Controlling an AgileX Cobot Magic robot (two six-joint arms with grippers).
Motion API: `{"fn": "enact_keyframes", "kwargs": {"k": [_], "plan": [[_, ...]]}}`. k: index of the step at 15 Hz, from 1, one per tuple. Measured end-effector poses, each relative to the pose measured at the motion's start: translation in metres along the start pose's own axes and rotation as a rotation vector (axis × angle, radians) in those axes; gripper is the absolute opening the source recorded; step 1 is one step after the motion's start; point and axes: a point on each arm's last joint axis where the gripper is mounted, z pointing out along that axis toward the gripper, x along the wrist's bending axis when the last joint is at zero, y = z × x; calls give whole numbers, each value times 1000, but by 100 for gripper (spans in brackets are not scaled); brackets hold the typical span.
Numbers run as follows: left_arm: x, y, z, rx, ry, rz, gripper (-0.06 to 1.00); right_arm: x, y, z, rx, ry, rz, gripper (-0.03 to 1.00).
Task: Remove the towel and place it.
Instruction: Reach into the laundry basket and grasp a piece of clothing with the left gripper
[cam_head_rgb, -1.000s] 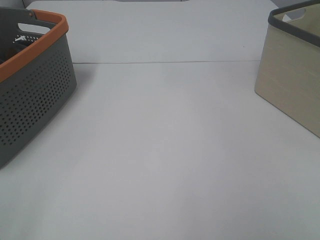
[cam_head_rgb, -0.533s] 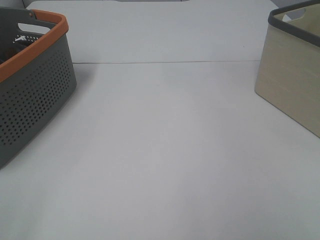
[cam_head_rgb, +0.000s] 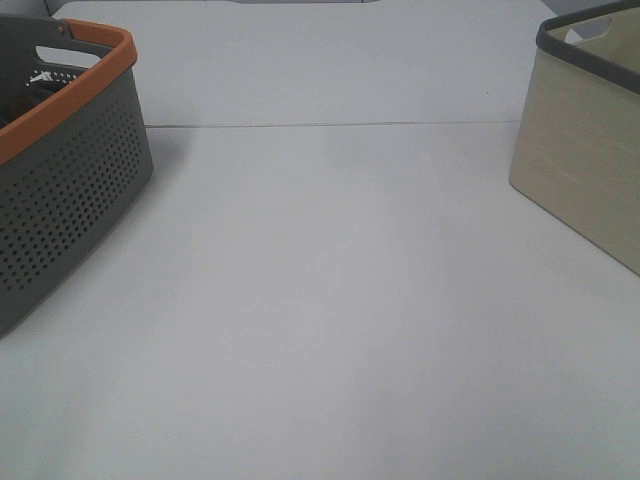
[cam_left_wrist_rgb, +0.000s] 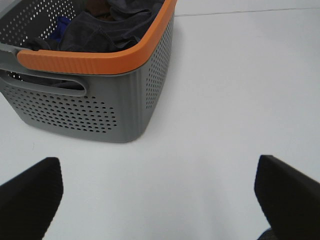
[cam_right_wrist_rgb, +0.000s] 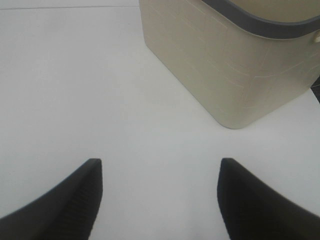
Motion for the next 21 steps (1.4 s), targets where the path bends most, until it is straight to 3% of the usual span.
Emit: {"fn": "enact_keyframes", "kwargs": {"k": [21], "plan": [[0, 0, 0, 0, 0, 0, 98, 0, 0, 0, 0, 0, 0, 59]]}}
